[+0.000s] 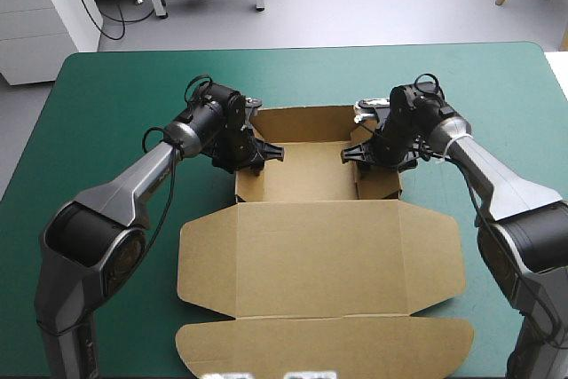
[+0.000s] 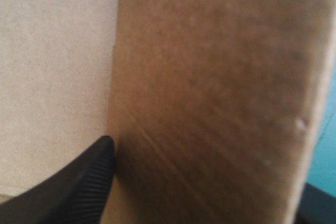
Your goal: Fold the box
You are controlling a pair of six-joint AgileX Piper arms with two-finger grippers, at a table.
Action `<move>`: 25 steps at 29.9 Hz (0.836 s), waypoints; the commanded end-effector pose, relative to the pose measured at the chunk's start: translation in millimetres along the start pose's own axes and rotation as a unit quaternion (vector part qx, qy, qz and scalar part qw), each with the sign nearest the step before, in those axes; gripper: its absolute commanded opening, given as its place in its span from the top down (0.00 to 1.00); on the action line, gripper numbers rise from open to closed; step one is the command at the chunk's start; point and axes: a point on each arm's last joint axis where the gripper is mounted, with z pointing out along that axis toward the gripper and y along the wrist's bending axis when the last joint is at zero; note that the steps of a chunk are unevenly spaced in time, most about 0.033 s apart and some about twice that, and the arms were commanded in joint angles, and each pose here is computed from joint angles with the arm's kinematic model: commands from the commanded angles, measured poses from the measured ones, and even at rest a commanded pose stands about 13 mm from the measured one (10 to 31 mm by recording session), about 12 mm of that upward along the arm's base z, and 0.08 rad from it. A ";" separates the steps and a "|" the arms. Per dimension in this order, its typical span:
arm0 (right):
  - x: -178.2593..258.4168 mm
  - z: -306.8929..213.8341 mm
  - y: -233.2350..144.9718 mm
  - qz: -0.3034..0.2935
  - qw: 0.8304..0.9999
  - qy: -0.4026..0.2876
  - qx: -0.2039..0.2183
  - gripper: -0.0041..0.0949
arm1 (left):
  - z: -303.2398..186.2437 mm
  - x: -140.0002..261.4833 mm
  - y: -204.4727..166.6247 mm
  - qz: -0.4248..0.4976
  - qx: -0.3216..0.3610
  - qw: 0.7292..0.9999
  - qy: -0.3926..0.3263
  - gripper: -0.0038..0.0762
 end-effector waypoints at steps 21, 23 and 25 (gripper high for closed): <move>15.3 -164.3 -6.9 -0.026 0.970 -0.227 0.082 0.13 | -203.2 -7.5 9.2 0.017 0.029 0.965 -0.260 0.26; 21.8 -175.6 -6.7 -0.025 0.968 -0.238 0.080 0.13 | -223.4 2.9 13.6 0.022 0.032 0.959 -0.282 0.31; 28.9 -184.0 -6.7 -0.022 0.968 -0.240 0.078 0.13 | -244.9 15.7 17.7 0.038 0.039 0.951 -0.304 0.42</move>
